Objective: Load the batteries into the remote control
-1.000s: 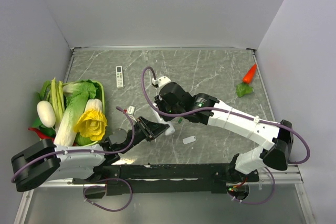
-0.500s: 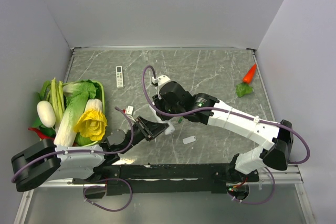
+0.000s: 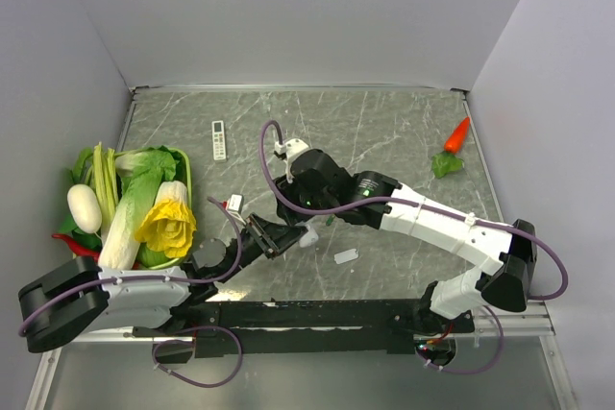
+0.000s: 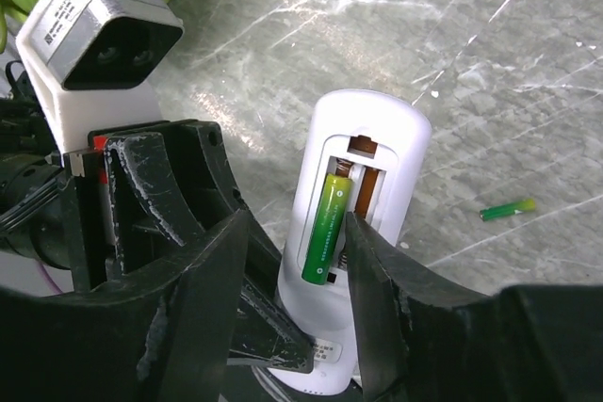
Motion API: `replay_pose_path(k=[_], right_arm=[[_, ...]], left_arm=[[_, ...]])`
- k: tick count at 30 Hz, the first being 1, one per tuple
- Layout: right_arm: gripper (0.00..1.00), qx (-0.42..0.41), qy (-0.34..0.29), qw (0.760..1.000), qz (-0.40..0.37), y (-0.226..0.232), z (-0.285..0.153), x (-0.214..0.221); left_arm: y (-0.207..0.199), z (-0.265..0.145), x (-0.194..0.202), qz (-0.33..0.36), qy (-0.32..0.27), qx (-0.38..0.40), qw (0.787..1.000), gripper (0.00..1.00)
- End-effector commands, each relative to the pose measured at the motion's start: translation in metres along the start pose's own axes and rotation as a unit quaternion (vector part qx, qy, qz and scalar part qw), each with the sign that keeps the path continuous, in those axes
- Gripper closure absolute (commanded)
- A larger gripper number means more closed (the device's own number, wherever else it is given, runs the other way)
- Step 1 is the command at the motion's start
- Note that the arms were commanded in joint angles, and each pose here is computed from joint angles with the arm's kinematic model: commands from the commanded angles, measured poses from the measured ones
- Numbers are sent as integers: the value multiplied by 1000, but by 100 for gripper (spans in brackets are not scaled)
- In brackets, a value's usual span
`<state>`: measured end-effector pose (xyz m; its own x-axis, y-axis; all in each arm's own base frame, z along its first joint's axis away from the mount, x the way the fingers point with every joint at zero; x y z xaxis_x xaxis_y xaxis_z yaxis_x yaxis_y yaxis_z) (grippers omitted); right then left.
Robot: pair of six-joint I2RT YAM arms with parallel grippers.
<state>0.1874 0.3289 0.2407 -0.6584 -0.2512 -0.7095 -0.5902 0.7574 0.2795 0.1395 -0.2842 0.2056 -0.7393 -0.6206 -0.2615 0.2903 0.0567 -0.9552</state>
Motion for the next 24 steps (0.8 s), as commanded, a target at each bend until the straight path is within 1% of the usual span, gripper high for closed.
replay_pose_path(k=[1, 6, 7, 12, 16, 18, 20, 23, 24], right_arm=[[44, 13, -34, 999, -5, -3, -22, -22], [41, 15, -46, 999, -9, -3, -33, -29], [39, 13, -51, 999, -11, -2, -36, -32], [37, -6, -66, 997, -27, 3, -52, -42], [36, -48, -94, 991, -78, 12, -70, -51], [36, -63, -98, 987, -111, 14, -75, -53], [36, -86, -107, 982, -126, 16, -82, -57], [38, -153, -131, 963, -177, 21, -92, -59], [39, -171, -131, 954, -207, 20, -88, -52]], left_arm=[[-45, -2, -8, -27, -14, 91, 995, 98], [-43, -2, -9, -26, -16, 86, 996, 98], [-44, -2, -9, -25, -17, 86, 996, 98], [-41, -4, -10, -24, -19, 81, 996, 98], [-42, -5, -10, -26, -18, 83, 996, 98], [-42, -5, -10, -26, -18, 83, 996, 98], [-43, -5, -10, -25, -17, 85, 996, 98], [-45, -4, -9, -25, -13, 85, 996, 98], [-45, -4, -8, -26, -11, 85, 996, 98]])
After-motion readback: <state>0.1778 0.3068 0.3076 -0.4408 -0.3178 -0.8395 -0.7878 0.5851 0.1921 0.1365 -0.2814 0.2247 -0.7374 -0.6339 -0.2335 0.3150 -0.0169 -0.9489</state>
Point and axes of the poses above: each gripper's point midway between its finger pads, its own z axis out along the fingers, its own y axis along the line the jaws close on, x = y × z, the point moved 2 cm from there along -z, back along the fingers, and after that the axes turned 5 degrees about z, right-handed, at the moved point
